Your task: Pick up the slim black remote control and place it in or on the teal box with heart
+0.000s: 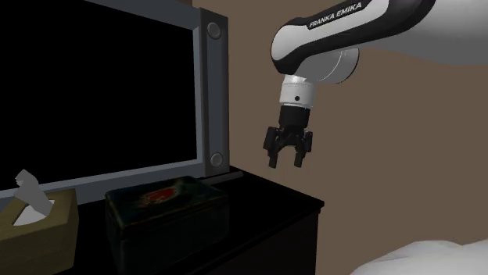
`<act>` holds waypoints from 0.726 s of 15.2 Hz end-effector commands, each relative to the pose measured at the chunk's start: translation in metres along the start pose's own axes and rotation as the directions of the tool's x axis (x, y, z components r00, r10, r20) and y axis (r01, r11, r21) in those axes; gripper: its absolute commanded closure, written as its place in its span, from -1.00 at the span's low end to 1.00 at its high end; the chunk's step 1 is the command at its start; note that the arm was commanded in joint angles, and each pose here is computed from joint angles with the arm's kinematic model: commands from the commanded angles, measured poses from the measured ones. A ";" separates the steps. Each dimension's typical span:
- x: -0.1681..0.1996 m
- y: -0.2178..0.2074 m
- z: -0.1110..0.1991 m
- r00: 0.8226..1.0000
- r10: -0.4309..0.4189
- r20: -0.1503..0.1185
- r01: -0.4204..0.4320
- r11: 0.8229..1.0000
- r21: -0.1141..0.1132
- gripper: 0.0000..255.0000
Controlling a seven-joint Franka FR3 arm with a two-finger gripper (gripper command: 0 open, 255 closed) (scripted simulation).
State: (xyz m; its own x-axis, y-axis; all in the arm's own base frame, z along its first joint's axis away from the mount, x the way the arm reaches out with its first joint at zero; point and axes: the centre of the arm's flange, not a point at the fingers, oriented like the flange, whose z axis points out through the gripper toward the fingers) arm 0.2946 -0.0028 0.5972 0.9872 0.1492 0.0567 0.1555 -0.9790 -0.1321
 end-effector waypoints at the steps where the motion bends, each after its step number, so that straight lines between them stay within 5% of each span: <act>1: 0.000 0.000 0.000 1.000 0.000 0.000 0.000 1.000 0.000 -1.00; 3: 0.017 -0.019 0.006 0.992 0.124 0.010 -0.124 0.992 0.003 -1.00; 6: 0.048 -0.044 0.016 0.952 0.305 0.025 -0.305 0.952 0.005 -1.00; 8: 0.070 -0.057 0.023 0.907 0.421 0.035 -0.421 0.907 0.005 -1.00; 11: 0.106 -0.071 0.033 0.812 0.581 0.050 -0.582 0.813 0.002 -1.00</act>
State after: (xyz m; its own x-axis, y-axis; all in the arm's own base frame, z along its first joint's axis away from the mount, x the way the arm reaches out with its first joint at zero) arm 0.3780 0.0809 0.5812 0.9244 -0.3760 -0.0640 -0.3814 -0.9130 -0.1446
